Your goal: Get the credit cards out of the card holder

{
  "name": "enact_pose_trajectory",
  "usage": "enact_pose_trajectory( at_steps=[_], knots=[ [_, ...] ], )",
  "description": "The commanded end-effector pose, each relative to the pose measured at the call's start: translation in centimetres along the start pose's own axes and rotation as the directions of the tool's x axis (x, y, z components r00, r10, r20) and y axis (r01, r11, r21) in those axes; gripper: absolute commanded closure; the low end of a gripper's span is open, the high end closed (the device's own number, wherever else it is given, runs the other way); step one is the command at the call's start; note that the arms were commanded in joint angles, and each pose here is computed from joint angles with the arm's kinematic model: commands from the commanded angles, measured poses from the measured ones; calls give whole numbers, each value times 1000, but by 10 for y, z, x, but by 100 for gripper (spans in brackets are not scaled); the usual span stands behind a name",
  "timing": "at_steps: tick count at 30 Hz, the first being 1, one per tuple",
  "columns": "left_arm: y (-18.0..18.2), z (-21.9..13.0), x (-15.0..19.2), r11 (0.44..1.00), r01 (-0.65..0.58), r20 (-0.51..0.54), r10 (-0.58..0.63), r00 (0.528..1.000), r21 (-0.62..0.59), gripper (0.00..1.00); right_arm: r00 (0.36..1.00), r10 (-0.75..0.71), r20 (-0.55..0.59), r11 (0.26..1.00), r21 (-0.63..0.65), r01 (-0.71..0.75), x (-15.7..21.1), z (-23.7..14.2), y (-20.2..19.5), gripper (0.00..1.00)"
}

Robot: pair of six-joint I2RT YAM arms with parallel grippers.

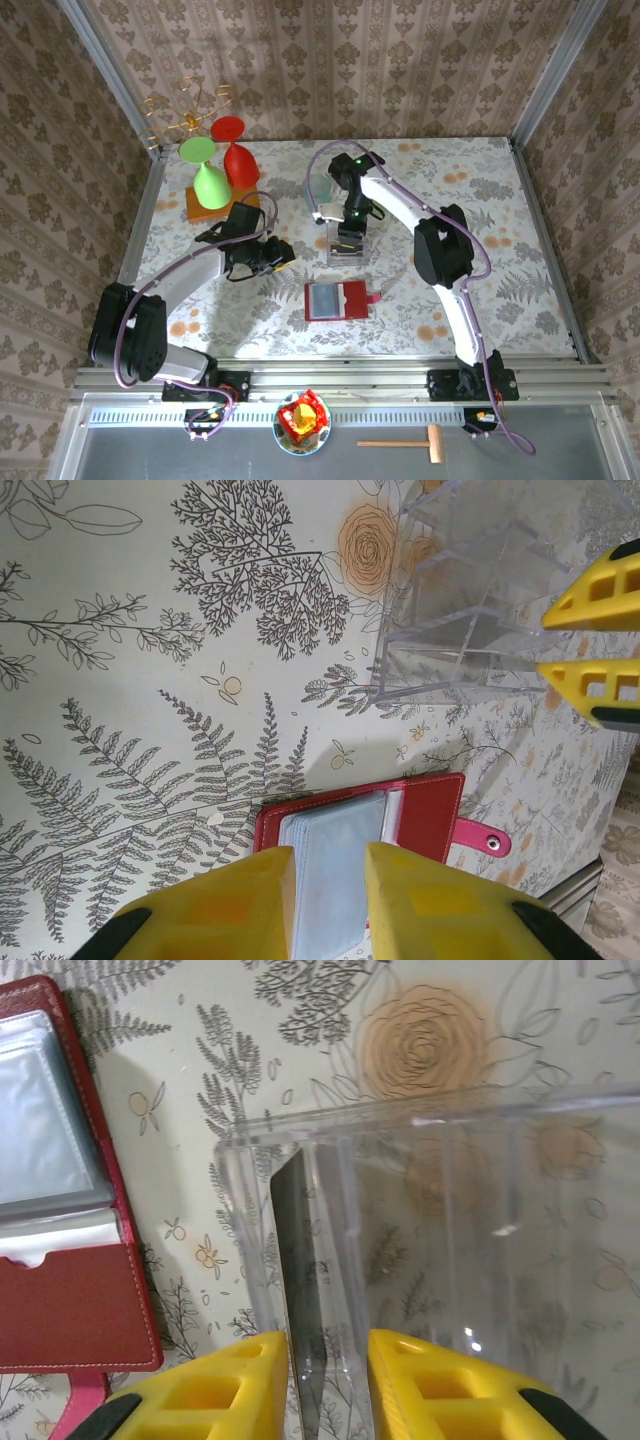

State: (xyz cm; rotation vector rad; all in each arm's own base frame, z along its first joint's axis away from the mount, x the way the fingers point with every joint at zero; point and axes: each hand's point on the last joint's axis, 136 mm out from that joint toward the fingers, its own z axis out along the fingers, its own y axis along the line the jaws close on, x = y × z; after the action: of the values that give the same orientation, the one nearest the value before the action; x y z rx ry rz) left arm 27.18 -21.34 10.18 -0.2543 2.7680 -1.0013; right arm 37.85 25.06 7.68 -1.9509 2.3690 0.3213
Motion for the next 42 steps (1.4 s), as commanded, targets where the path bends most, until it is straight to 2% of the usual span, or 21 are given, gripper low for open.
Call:
enact_pose_trajectory(
  at_steps=[1, 5, 13, 16, 21, 25, 34, 38, 42],
  knots=[
    [-11, -10, -4, 999, -32, 15, 31, 999, 28, 75, 998, 47, 52, 993, 105, -52, -5, -37, -7, 72],
    [-11, -11, -3, 999, -34, 15, 33, 999, 30, 74, 994, 79, 78, 975, 200, -94, -6, -45, -18, 73],
    [-15, -11, 0, 998, -40, 24, 39, 999, 47, 74, 981, 138, 134, 955, 245, -168, -19, -42, -7, 90],
    [-23, -13, -3, 996, -55, 46, 51, 998, 71, 74, 970, 165, 180, 942, 263, -209, -27, -41, -1, 91],
    [-35, -18, -21, 991, -76, 145, 60, 988, 110, 73, 933, 207, 294, 912, 287, -292, -46, -53, 7, 92],
    [-34, -21, -35, 992, -88, 222, 66, 973, 91, 73, 909, 228, 350, 884, 316, -344, -49, -69, 15, 93],
    [-24, -56, -51, 994, -100, 429, 73, 901, 42, 72, 883, 256, 393, 854, 336, -397, -38, -88, 31, 93],
    [-15, -62, -50, 996, -77, 460, 53, 886, 35, 72, 875, 265, 405, 845, 340, -414, -39, -84, 28, 93],
    [-14, -56, -42, 996, -80, 418, 57, 907, 38, 72, 845, 319, 429, 813, 334, -477, -42, -80, 19, 94]
  ],
)
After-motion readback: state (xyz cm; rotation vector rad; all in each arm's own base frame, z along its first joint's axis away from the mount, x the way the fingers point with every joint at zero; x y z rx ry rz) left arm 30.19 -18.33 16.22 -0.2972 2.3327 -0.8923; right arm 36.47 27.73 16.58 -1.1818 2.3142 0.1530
